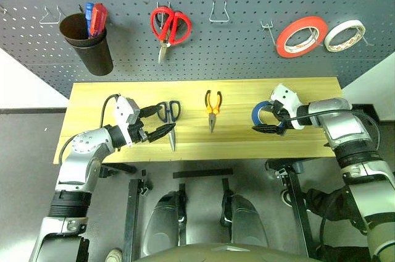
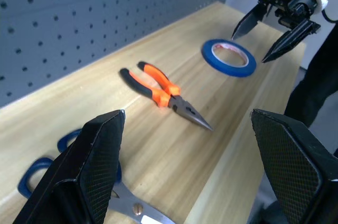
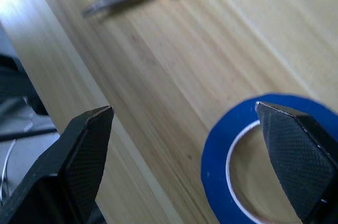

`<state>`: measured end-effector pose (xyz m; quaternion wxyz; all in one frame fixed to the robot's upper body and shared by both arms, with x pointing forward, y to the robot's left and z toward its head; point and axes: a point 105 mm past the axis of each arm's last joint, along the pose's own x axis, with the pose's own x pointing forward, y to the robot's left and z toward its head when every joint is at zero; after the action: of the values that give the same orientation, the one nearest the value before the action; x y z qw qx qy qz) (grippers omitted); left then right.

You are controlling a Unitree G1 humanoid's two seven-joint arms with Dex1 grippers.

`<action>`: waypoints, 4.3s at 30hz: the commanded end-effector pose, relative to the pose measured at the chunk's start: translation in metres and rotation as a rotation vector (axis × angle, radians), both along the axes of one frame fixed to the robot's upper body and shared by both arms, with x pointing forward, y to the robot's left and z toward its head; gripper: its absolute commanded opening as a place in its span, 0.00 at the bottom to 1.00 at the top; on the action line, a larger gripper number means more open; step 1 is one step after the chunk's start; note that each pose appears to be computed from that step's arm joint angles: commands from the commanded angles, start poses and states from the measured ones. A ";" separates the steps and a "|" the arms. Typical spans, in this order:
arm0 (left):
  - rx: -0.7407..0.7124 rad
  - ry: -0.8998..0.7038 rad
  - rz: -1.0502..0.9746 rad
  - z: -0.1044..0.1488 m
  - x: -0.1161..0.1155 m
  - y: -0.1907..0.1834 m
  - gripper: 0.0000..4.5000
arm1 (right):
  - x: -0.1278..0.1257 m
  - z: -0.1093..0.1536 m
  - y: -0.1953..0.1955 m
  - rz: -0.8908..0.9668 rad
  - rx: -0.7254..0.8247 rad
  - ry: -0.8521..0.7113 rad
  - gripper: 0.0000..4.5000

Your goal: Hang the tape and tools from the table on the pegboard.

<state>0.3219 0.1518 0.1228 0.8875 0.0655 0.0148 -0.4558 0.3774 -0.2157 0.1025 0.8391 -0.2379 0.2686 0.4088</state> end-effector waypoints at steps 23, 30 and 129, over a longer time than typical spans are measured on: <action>0.069 -0.035 -0.048 -0.003 0.008 -0.023 0.90 | 0.010 -0.040 -0.015 -0.097 -0.320 0.098 0.86; 0.078 -0.045 -0.033 -0.001 0.010 -0.016 0.90 | 0.002 -0.045 -0.008 -0.048 -0.344 0.119 0.34; -0.044 -0.104 0.071 0.022 0.008 0.036 0.90 | 0.033 0.037 0.138 -0.288 0.332 0.150 0.99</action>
<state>0.3296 0.1852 0.1399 0.9028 0.0500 -0.0277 -0.4262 0.4016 -0.0766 0.1330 0.8851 -0.0326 0.2998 0.3545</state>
